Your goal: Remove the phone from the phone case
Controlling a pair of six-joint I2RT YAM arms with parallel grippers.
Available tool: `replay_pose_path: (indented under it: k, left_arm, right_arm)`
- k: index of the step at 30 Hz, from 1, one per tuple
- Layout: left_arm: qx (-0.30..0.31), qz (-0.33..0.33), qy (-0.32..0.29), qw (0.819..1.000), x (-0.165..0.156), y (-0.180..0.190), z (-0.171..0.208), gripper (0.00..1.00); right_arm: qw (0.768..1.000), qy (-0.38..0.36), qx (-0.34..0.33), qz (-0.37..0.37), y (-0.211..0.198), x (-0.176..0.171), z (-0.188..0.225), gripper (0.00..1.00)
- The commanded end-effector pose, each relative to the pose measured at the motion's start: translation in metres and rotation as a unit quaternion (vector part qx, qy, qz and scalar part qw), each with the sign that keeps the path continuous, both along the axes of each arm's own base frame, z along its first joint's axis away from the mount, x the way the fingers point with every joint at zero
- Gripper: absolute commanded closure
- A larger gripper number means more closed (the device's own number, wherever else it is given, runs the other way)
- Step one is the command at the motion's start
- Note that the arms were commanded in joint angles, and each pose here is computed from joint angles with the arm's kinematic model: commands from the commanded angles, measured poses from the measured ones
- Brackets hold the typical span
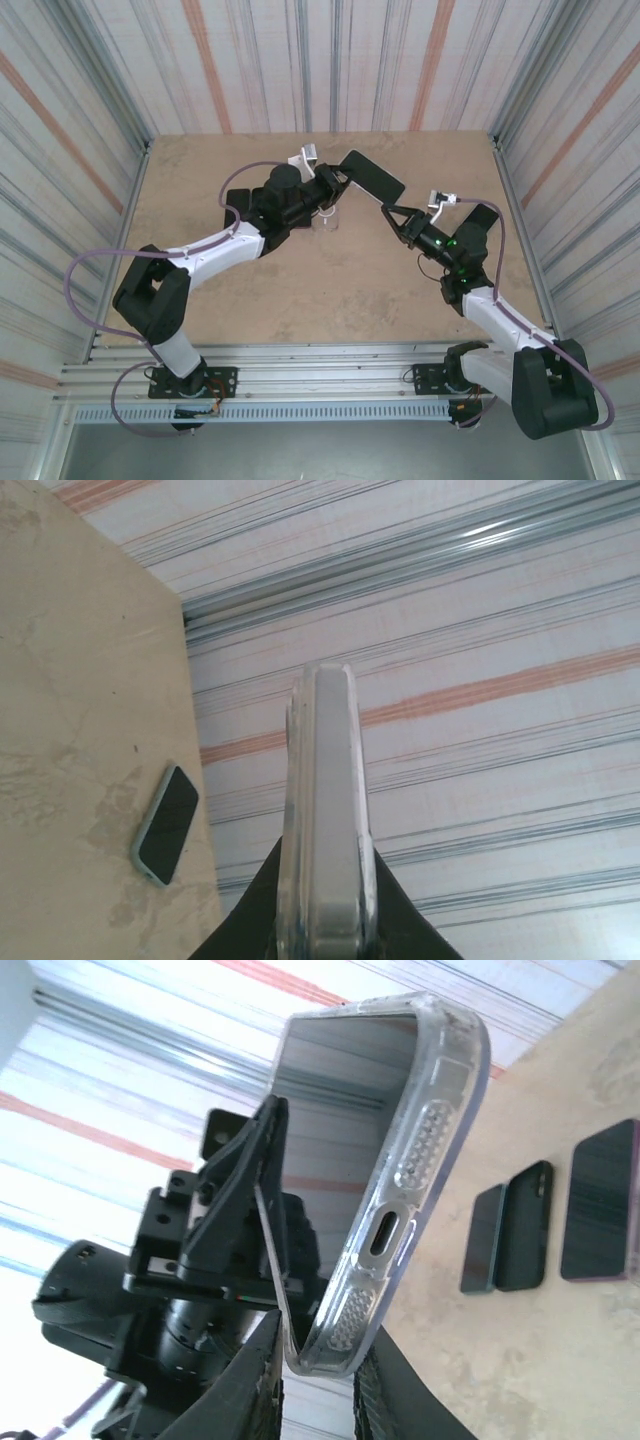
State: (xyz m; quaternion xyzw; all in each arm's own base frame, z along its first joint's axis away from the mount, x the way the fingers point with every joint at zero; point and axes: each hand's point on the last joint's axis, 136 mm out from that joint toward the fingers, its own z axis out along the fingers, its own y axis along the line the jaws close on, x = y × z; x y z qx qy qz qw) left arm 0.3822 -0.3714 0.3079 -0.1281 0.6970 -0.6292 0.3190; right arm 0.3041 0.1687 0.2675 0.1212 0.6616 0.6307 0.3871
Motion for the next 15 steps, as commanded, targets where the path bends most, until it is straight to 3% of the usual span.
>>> replay_pose_path:
  k: [1,15]
  left_arm:
    - [-0.075,-0.024,-0.047,0.996,-0.016,-0.003,0.057,1.00]
    - [-0.144,-0.055,-0.026,0.988,-0.021,0.008,0.073,1.00]
  right_arm:
    - [1.000,-0.015,0.019,-0.014,-0.008,0.008,0.018,0.84]
    - [0.994,-0.097,0.041,0.024,0.006,0.011,0.053,0.93]
